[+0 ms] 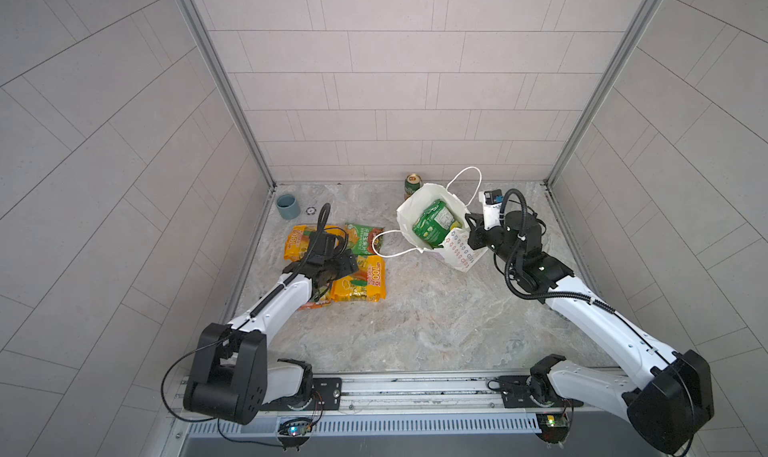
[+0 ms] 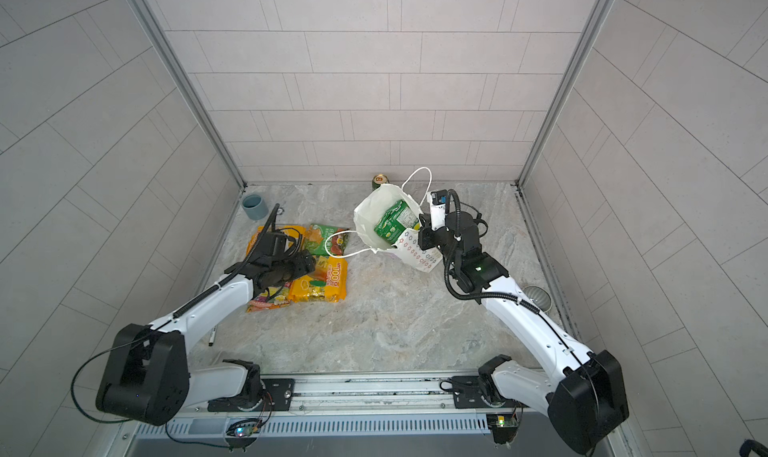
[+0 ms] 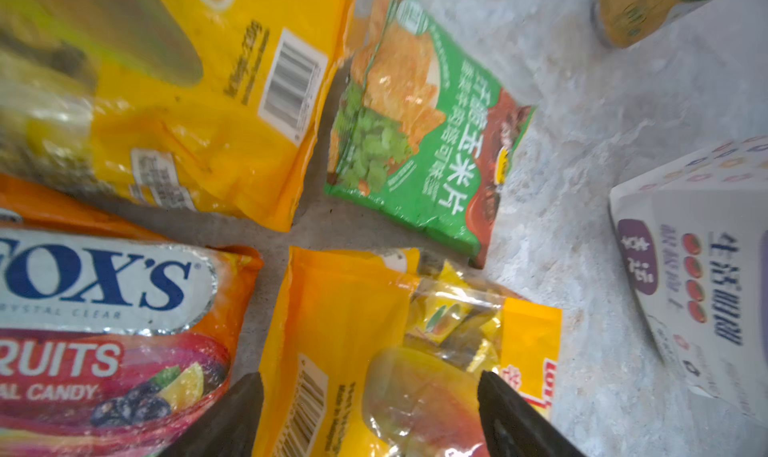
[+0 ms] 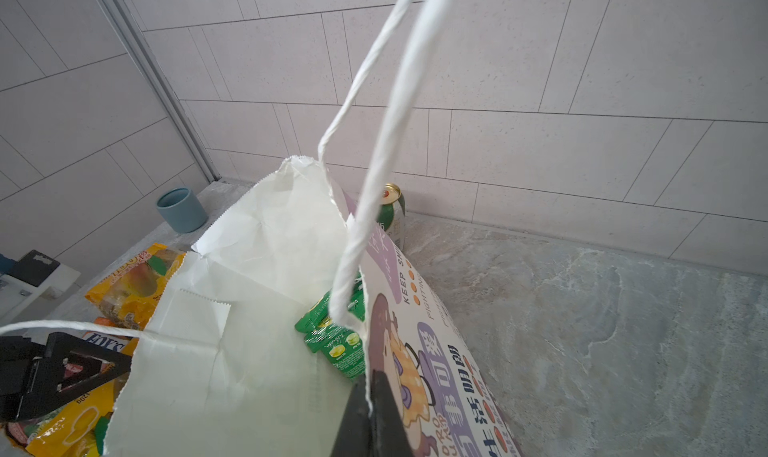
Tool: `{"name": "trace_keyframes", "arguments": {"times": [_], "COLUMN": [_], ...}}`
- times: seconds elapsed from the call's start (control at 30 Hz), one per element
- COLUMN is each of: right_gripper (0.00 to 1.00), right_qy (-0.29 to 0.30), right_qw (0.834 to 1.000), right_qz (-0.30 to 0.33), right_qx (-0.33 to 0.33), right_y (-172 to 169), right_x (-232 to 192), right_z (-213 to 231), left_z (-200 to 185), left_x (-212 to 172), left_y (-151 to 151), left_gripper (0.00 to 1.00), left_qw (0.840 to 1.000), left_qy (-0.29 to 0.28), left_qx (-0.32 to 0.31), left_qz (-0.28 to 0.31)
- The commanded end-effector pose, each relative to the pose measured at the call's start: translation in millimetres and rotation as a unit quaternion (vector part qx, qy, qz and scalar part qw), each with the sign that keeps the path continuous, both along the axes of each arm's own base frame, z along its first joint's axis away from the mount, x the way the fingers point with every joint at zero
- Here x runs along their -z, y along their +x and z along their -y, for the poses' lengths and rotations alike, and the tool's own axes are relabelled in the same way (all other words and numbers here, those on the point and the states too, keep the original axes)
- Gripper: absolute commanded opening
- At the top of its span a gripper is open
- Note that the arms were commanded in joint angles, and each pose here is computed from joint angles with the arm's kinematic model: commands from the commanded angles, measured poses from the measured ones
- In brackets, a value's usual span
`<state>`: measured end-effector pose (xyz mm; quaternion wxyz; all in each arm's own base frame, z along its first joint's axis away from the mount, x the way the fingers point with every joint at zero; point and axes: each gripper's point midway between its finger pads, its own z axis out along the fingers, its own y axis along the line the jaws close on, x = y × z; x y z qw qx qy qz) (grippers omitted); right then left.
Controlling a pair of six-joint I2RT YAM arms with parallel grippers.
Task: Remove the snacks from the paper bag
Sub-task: 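Raise the left gripper up away from the placed yellow packet, then lift the bag by its rim with the right gripper while raising the left gripper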
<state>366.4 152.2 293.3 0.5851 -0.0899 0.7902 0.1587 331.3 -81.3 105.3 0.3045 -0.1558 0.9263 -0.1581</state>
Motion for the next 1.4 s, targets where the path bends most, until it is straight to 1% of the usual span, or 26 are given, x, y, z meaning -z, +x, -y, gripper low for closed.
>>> {"name": "trace_keyframes", "arguments": {"times": [0.0, 0.13, 0.2, 0.23, 0.3, 0.4, 0.43, 0.47, 0.5, 0.57, 0.6, 0.63, 0.7, 0.77, 0.83, 0.9, 0.97, 1.07, 1.17, 1.2, 1.3, 1.37], "right_gripper": [0.00, 0.00, 0.00, 0.02, 0.13, 0.30, 0.39, 0.50, 0.59, 0.67, 0.72, 0.75, 0.77, 0.77, 0.76, 0.75, 0.72, 0.68, 0.67, 0.66, 0.66, 0.67], "right_qy": [0.038, 0.080, 0.085, 0.086, 0.091, 0.101, 0.104, 0.105, 0.107, 0.112, 0.113, 0.112, 0.098, 0.067, 0.022, -0.018, -0.044, -0.084, -0.148, -0.165, -0.188, -0.211], "right_qw": [0.999, 0.995, 0.994, 0.993, 0.991, 0.988, 0.987, 0.986, 0.984, 0.981, 0.979, 0.978, 0.978, 0.980, 0.986, 0.990, 0.991, 0.989, 0.980, 0.974, 0.961, 0.951], "right_qz": [-0.016, -0.041, -0.049, -0.055, -0.061, -0.055, -0.051, -0.048, -0.044, -0.031, -0.024, -0.017, -0.007, -0.006, -0.017, -0.043, -0.078, -0.107, -0.132, -0.154, -0.194, -0.211], "right_qx": [0.020, 0.046, 0.056, 0.061, 0.073, 0.103, 0.113, 0.124, 0.137, 0.158, 0.171, 0.178, 0.183, 0.186, 0.165, 0.137, 0.096, 0.055, 0.028, 0.030, 0.053, 0.081], "right_y": [4.4, 17.8, 23.8, 26.9, 31.9, 35.1, 35.2, 34.2, 33.1, 29.3, 27.3, 26.2, 26.2, 27.6, 32.4, 38.3, 42.2, 42.1, 42.2, 44.6, 56.6, 66.1], "right_x": [-13.2, -14.7, -11.3, -10.1, -10.6, -20.0, -24.6, -29.0, -34.7, -46.7, -54.7, -62.3, -76.8, -91.4, -99.7, -101.2, -96.7, -89.4, -80.8, -71.9, -55.3, -45.8], "right_z": [7.6, 23.2, 29.0, 32.1, 39.4, 54.2, 58.9, 64.0, 70.5, 81.3, 88.6, 93.9, 101.2, 106.5, 102.1, 94.6, 82.0, 63.3, 41.8, 40.3, 43.9, 52.6], "left_z": [0.4, 7.3, 14.8, 19.0, 27.7, 45.8, 53.5, 58.6, 63.0, 67.1, 70.0, 73.3, 77.5, 86.1, 99.1, 109.5, 114.0, 110.6, 110.2, 111.1, 114.0, 114.5], "left_x": [-48.6, -84.2, -104.2, -114.1, -135.8, -174.1, -188.2, -200.7, -212.3, -230.9, -238.9, -244.4, -257.2, -269.9, -277.9, -275.5, -268.8, -264.0, -261.7, -261.3, -260.0, -258.6], "left_y": [17.0, 26.5, 31.3, 33.8, 39.3, 51.0, 55.8, 60.3, 65.0, 73.7, 78.2, 83.3, 89.9, 92.2, 94.7, 95.9, 95.7, 93.8, 92.8, 92.5, 91.1, 90.0], "left_gripper": [0.87, 0.87, 0.86, 0.86, 0.86, 0.87, 0.89, 0.92, 0.94, 1.00, 1.00, 1.00, 1.00, 1.00, 0.92, 0.88, 0.88, 0.88, 0.88, 0.88, 0.88, 0.91], "left_qw": [0.998, 0.994, 0.991, 0.988, 0.983, 0.968, 0.961, 0.952, 0.944, 0.936, 0.933, 0.932, 0.929, 0.922, 0.916, 0.917, 0.919, 0.920, 0.918, 0.918, 0.916, 0.915], "left_qy": [0.004, -0.006, -0.006, -0.006, -0.002, -0.016, -0.021, -0.023, -0.031, -0.042, -0.043, -0.041, -0.029, -0.026, -0.028, -0.019, -0.008, 0.006, 0.009, 0.007, 0.002, 0.002], "left_qx": [0.002, 0.015, 0.033, 0.041, 0.051, 0.063, 0.065, 0.064, 0.067, 0.065, 0.069, 0.075, 0.089, 0.113, 0.150, 0.187, 0.208, 0.207, 0.208, 0.210, 0.218, 0.221], "left_qz": [0.068, 0.107, 0.133, 0.146, 0.175, 0.241, 0.269, 0.298, 0.321, 0.345, 0.351, 0.353, 0.357, 0.368, 0.372, 0.352, 0.334, 0.332, 0.337, 0.336, 0.336, 0.338]}}
